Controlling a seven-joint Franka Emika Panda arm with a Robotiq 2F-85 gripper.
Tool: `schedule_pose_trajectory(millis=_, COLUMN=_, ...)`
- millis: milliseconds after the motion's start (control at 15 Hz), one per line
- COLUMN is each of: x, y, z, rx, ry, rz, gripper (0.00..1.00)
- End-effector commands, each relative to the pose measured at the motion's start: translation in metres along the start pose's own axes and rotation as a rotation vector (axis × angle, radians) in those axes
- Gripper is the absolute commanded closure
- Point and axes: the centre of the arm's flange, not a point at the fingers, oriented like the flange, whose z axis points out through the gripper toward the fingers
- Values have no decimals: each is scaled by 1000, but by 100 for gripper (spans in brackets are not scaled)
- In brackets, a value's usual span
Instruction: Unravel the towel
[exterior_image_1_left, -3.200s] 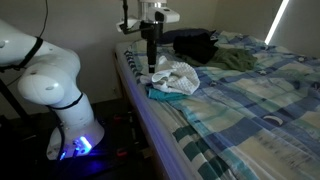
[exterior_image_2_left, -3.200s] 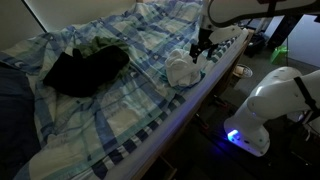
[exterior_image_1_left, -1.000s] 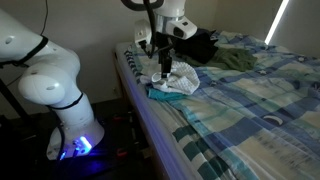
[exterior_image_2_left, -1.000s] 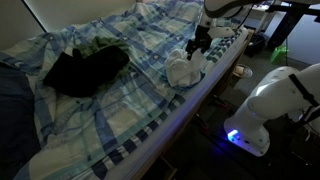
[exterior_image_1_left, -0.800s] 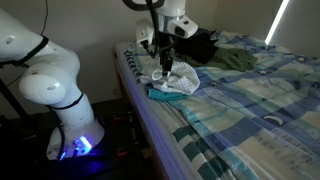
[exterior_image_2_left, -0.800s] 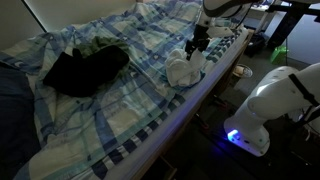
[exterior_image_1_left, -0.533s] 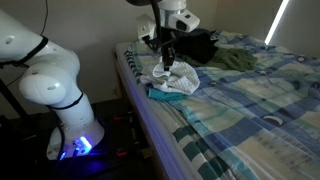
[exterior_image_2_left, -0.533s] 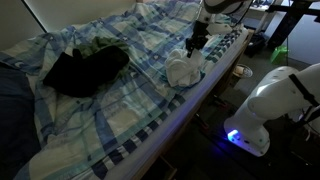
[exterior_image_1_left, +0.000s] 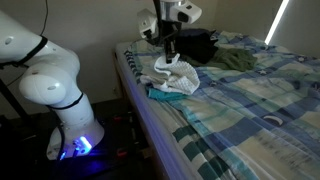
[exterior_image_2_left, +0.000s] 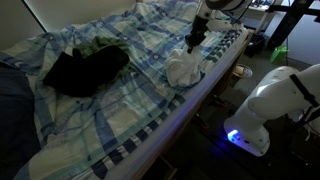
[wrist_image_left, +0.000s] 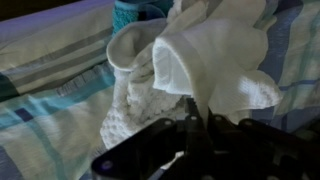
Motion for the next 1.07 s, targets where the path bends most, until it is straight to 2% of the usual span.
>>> schedule_pose_trajectory(millis=0, x=8, y=-10, z=-3, rx=49, ry=53, rz=36, gripper=99)
schedule_pose_trajectory(millis=333, x=25, y=-27, z=-8, rx=84, ry=119, rz=68, gripper=99)
schedule_pose_trajectory(millis=1000, x=79, y=-70, z=-60, rx=52, ry=256, rz=27, gripper=99)
